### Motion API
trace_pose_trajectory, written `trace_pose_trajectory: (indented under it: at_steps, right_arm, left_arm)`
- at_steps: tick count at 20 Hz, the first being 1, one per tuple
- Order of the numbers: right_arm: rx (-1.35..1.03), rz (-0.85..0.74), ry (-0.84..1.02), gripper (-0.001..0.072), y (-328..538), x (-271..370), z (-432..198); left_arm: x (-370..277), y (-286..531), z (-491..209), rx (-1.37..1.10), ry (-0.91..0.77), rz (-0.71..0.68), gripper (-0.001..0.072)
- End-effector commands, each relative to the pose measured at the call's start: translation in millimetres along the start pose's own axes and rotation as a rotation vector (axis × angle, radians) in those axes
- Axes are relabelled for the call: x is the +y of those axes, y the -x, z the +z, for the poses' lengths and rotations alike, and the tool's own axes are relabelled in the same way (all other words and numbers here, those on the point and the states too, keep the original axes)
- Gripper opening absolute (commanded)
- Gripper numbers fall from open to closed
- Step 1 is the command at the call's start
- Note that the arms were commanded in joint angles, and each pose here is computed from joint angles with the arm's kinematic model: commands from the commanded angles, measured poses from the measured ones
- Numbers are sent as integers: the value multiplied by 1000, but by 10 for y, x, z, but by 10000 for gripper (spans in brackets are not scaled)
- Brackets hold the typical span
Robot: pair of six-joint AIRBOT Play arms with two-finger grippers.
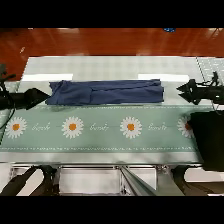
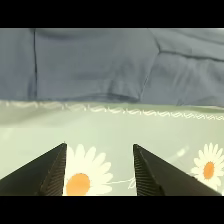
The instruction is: Fold the shirts.
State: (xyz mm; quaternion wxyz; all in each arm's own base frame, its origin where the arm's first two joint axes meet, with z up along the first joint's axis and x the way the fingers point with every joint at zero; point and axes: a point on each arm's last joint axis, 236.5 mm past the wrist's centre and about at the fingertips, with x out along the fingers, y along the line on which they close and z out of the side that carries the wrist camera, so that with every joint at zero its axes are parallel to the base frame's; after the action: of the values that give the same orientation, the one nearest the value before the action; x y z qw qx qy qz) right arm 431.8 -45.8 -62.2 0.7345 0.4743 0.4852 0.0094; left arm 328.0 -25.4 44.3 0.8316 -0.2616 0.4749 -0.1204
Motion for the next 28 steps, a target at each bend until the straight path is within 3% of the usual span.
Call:
trace_pose_trajectory:
  at_steps: [1, 16, 17, 18, 19, 22, 23, 24, 25, 28]
  right_arm:
    - [62, 108, -98, 423, -304, 99, -175]
    - [227, 97, -26, 403, -1091, 580, -430]
    - [233, 91, -5, 376, -1112, 611, -457]
    - [239, 87, 20, 241, -1115, 645, -470]
    - [245, 92, 57, 57, -1102, 690, -471]
    - [249, 122, 144, 27, -927, 890, -427]
    - [229, 113, 181, 27, -806, 936, -383]
    - [217, 96, 229, 27, -669, 972, -366]
    - [206, 70, 284, 27, -510, 997, -357]
    - [174, -15, 423, 27, 48, 1086, -437]
  left_arm:
    - [-24, -5, -145, -23, -1, -8, 508]
    - [-107, -4, -185, -5, 9, -42, 508]
    - [-126, -4, -177, -8, 13, -50, 508]
    - [-139, -7, -178, -8, 12, -53, 508]
    - [-152, -12, -182, -6, 10, -57, 508]
    - [-173, -17, -184, -5, 8, -62, 504]
    - [-191, -21, -187, -3, 2, -65, 442]
    - [-227, -33, -201, 4, -13, -75, 141]
    - [-321, -57, -206, 5, -53, -104, 16]
    - [-816, -199, -216, 2, -117, -254, 17]
